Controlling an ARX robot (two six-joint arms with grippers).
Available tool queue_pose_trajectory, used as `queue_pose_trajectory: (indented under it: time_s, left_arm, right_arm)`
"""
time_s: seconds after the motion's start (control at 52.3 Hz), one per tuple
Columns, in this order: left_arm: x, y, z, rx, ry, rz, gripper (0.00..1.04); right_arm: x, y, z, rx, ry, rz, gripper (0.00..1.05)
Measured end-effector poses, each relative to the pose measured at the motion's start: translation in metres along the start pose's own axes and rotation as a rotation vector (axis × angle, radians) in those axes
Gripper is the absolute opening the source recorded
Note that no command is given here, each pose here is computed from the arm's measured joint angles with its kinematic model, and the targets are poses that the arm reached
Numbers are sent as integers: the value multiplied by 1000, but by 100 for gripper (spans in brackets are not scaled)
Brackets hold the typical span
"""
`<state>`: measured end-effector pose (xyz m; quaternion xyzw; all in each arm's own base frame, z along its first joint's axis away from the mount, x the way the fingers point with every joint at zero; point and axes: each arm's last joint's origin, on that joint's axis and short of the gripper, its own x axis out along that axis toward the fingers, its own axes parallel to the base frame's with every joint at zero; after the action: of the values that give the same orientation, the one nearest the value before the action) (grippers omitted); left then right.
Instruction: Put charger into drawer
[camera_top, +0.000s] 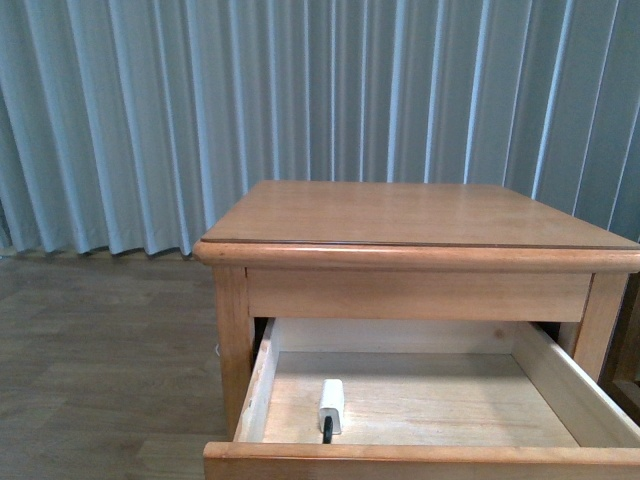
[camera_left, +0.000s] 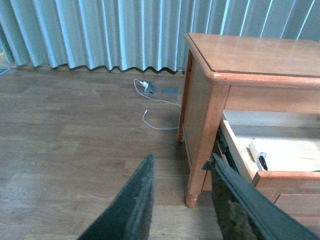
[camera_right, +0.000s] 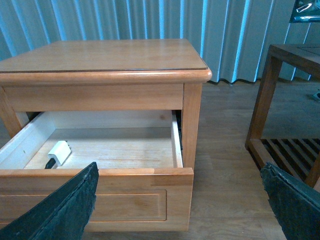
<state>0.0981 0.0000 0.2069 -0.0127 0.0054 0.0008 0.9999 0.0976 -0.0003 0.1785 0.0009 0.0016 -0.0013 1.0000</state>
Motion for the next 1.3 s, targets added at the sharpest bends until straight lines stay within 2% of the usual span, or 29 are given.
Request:
queue_pose_trajectory:
  time_s: [0.172, 0.191, 0.822, 1.166, 1.281, 1.3]
  left_arm:
    - [0, 0, -11, 11, -5, 0, 5]
    - [0, 0, -12, 11, -6, -1, 4]
    - [0, 1, -40, 18, -10, -1, 4]
    - [-1, 1, -40, 17, -15, -1, 5]
    - [-1, 1, -40, 18, -15, -1, 25]
    - [-1, 1, -40, 18, -15, -1, 31]
  right_arm:
    - [0, 0, 0, 0, 0, 0, 97]
    - [0, 0, 0, 0, 0, 0, 97]
    - [0, 0, 0, 0, 0, 0, 97]
    - [0, 0, 0, 0, 0, 0, 97]
    - [0, 0, 0, -3, 0, -3, 97]
    - [0, 0, 0, -33, 4, -35, 97]
